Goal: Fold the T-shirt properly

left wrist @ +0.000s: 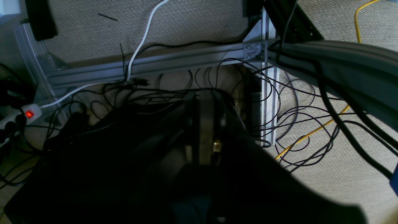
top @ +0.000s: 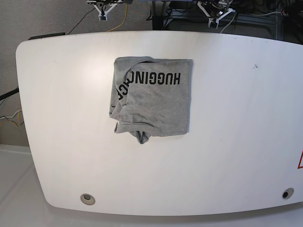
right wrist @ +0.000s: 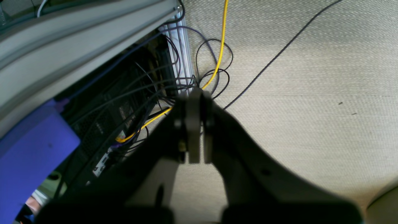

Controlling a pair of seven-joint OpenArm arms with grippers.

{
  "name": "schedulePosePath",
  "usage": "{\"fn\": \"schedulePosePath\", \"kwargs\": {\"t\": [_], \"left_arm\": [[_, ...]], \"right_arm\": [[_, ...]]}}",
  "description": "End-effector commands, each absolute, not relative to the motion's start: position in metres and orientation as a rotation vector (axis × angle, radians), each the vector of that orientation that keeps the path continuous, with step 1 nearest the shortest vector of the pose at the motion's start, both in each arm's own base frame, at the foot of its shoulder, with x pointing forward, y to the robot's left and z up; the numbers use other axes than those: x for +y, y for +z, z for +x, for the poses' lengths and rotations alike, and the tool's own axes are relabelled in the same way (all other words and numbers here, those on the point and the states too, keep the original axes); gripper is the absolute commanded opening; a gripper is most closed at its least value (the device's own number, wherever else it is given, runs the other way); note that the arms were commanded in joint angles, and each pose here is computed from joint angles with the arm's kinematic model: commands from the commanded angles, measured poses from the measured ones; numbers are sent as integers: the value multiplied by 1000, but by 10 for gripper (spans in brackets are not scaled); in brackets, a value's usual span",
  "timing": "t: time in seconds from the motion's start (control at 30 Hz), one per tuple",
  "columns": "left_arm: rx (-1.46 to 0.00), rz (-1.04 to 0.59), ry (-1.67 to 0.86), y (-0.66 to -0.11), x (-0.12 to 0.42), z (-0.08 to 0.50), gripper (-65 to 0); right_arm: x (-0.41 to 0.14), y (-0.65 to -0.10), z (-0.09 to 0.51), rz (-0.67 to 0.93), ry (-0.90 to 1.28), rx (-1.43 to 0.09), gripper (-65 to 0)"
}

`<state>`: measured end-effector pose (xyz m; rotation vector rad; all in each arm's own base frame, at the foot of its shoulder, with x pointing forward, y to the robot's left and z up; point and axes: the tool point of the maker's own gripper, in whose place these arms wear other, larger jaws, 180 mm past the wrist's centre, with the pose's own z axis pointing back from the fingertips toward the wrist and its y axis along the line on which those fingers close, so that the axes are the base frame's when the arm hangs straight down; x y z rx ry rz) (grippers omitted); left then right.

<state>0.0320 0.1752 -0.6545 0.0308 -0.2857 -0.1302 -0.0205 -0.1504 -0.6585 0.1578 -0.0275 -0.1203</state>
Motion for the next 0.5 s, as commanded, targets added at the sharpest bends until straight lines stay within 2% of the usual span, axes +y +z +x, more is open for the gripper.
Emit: {"fn": "schedulePosePath", "kwargs": {"t": [0.0,0.47], "left_arm": [[-296,34,-128,-654,177,33,-646],[-297,34,-128,-654,177,34,-646]], "right_arm": [[-152,-658,-21,159,-118,-29,-650],[-141,-659,-8,177,-117,-48,-650]]}}
